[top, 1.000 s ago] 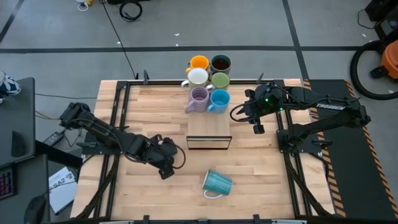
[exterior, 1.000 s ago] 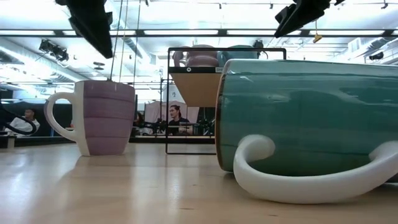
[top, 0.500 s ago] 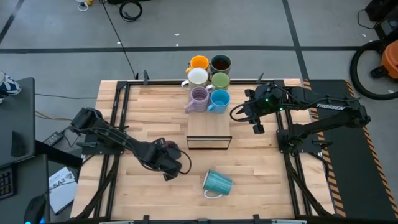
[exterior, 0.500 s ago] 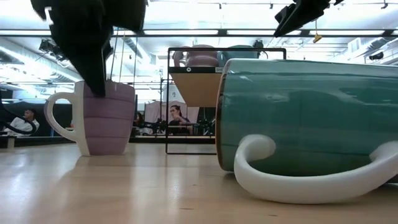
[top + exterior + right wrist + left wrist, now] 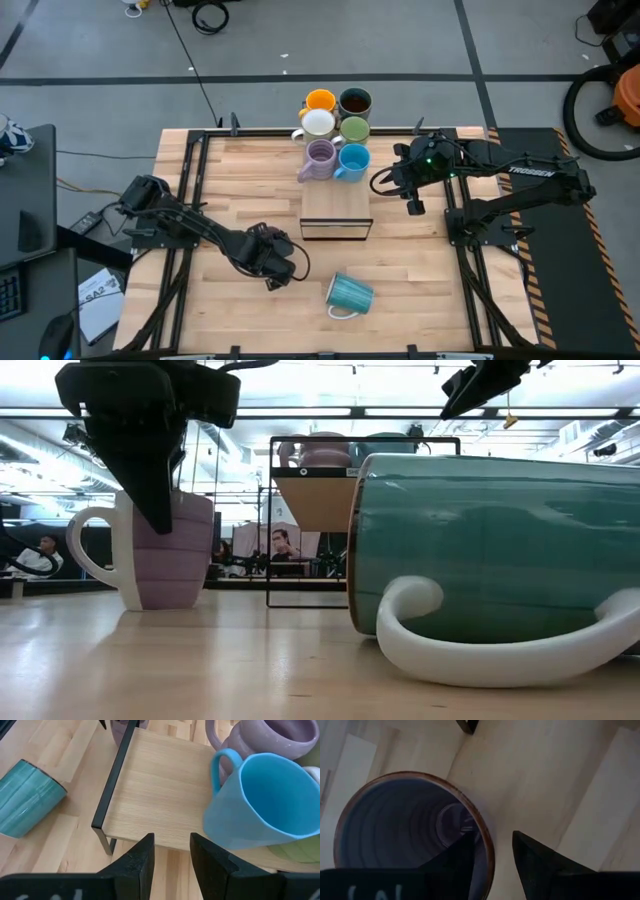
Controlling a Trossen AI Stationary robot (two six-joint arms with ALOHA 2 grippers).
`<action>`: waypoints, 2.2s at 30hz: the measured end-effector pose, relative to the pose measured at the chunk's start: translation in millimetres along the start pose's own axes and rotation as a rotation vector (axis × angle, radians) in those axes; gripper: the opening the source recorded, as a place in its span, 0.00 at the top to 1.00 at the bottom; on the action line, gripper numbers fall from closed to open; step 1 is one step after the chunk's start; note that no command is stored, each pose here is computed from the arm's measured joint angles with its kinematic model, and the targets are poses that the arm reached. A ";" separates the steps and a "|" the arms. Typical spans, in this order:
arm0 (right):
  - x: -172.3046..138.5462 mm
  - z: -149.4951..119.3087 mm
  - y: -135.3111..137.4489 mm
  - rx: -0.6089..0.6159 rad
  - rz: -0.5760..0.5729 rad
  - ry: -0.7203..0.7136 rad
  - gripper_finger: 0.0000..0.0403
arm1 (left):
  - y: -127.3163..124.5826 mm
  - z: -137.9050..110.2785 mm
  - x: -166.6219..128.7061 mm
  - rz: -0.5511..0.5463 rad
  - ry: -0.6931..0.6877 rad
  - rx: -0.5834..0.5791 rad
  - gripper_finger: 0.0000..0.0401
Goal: Place coffee mugs
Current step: Put the purple mug on the shelf
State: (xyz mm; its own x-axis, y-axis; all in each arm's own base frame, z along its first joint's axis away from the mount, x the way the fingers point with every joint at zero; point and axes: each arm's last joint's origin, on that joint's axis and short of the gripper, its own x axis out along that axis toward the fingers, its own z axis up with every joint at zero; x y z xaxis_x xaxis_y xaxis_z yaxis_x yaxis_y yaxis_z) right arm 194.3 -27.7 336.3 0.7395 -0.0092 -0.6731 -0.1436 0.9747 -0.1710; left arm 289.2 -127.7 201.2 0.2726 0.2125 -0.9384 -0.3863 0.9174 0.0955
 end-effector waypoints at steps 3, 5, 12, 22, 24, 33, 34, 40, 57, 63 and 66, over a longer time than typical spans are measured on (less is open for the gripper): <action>0.0 0.0 0.0 0.000 0.000 0.000 0.68 | 0.0 0.0 0.0 0.000 0.000 0.001 0.70; 0.0 0.0 0.0 0.000 0.000 0.000 0.68 | 0.0 0.0 0.0 0.001 0.000 0.001 0.75; 0.0 0.0 0.0 0.000 0.000 0.000 0.68 | -0.7 -0.6 -0.1 -0.024 0.023 0.004 0.94; 0.0 0.0 0.0 0.000 0.000 0.000 0.68 | -6.7 11.3 -24.2 -0.124 0.075 0.055 0.94; 0.0 0.0 0.0 0.000 0.000 0.000 0.68 | -7.7 17.1 -36.1 -0.145 0.083 0.073 0.94; 0.0 0.0 0.0 0.000 0.000 0.000 0.68 | -8.8 51.5 -109.4 -0.288 -0.003 0.133 0.94; 0.0 0.0 0.0 0.000 0.000 0.000 0.68 | -7.4 56.1 -117.4 -0.301 -0.026 0.136 0.94; 0.0 0.0 0.0 0.000 0.000 0.000 0.68 | 8.4 86.3 -161.1 -0.375 -0.200 0.142 0.94; 0.0 0.0 0.0 0.000 0.000 0.000 0.68 | 84.1 148.6 -170.1 -0.195 -0.417 0.151 0.94; 0.0 0.0 0.1 0.000 0.000 0.000 0.68 | 91.8 157.8 -157.0 -0.178 -0.387 0.127 0.93; 0.0 0.0 0.0 0.000 0.000 0.000 0.68 | 89.3 161.3 -147.8 -0.172 -0.361 0.131 0.93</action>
State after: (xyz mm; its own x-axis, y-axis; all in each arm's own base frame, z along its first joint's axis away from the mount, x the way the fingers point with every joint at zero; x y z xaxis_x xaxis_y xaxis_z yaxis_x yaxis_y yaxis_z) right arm 194.4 -27.7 336.3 0.7397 -0.0091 -0.6728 -0.1437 0.9747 -0.1711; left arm 356.5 -22.9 402.0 0.6236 0.1354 -0.7699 -0.1990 0.9799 0.0112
